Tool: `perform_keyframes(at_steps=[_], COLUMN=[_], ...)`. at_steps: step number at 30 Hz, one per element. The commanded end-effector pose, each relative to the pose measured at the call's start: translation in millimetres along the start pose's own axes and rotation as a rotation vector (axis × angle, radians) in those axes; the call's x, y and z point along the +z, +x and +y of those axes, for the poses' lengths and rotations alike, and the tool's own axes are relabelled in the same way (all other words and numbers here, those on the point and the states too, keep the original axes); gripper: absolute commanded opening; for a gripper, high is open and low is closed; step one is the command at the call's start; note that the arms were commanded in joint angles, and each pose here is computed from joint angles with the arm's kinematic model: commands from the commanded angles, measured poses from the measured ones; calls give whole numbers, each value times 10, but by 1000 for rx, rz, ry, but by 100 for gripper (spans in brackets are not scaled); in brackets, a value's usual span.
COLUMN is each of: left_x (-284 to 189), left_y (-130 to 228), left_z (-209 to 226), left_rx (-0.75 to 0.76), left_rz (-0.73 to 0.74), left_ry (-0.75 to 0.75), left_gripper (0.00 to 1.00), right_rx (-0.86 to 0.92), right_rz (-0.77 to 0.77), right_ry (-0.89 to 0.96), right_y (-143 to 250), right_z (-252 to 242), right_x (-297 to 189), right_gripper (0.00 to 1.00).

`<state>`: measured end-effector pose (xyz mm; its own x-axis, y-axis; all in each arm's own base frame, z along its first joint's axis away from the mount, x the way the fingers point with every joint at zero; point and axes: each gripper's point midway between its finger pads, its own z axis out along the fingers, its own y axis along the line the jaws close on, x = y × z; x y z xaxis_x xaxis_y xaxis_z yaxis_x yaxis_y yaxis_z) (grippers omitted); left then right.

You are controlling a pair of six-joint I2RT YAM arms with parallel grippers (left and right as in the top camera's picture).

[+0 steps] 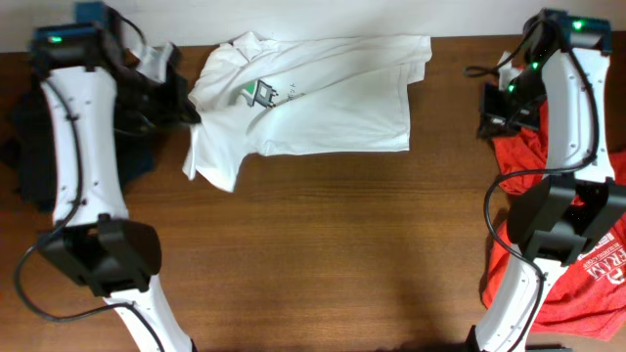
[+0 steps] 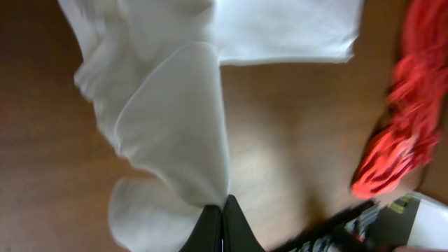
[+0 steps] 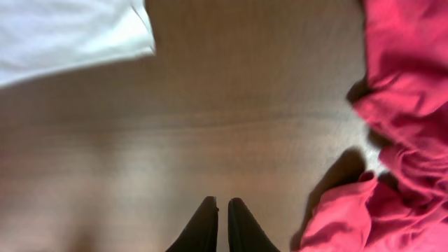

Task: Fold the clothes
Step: 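Lay the white shirt flat on the table with both grippers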

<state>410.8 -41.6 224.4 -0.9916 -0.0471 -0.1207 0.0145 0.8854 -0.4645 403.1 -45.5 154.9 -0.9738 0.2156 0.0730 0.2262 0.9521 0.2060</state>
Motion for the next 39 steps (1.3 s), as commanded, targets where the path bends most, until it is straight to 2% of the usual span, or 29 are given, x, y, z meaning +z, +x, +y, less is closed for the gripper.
perform_keyframes(at_steps=[1, 3, 5, 7, 16, 24, 27, 31, 34, 39], left_x=[365, 479, 570, 604, 622, 633, 635, 636, 637, 634], left_y=[280, 373, 489, 517, 504, 462, 454, 452, 445, 452], left_z=[294, 462, 780, 843, 853, 854, 855, 855, 856, 859], left_rx=[-4, -49, -147, -162, -162, -156, -155, -155, -154, -155], left_rz=[164, 209, 250, 259, 253, 236, 233, 233, 230, 233], left_ry=[-114, -167, -315, -341, -341, -338, -338, -338, -338, -339], left_gripper=[0, 0, 0, 0, 0, 0, 0, 0, 0, 0], right_rx=[-43, -55, -80, -114, -75, -95, -115, -86, -84, -43], right_rz=[116, 162, 164, 144, -28, -172, -195, -195, -190, -131], right_ry=[-40, -71, -133, -160, -125, -157, -142, -77, -74, 86], right_y=[225, 302, 288, 234, -123, -430, -471, -479, -471, -316], right_z=[34, 115, 310, 459, 678, 860, 923, 832, 822, 484], right_x=[235, 391, 588, 738, 1506, 1611, 1649, 1714, 1722, 1709], right_gripper=[13, 19, 40, 61, 60, 60, 57, 30, 4, 4])
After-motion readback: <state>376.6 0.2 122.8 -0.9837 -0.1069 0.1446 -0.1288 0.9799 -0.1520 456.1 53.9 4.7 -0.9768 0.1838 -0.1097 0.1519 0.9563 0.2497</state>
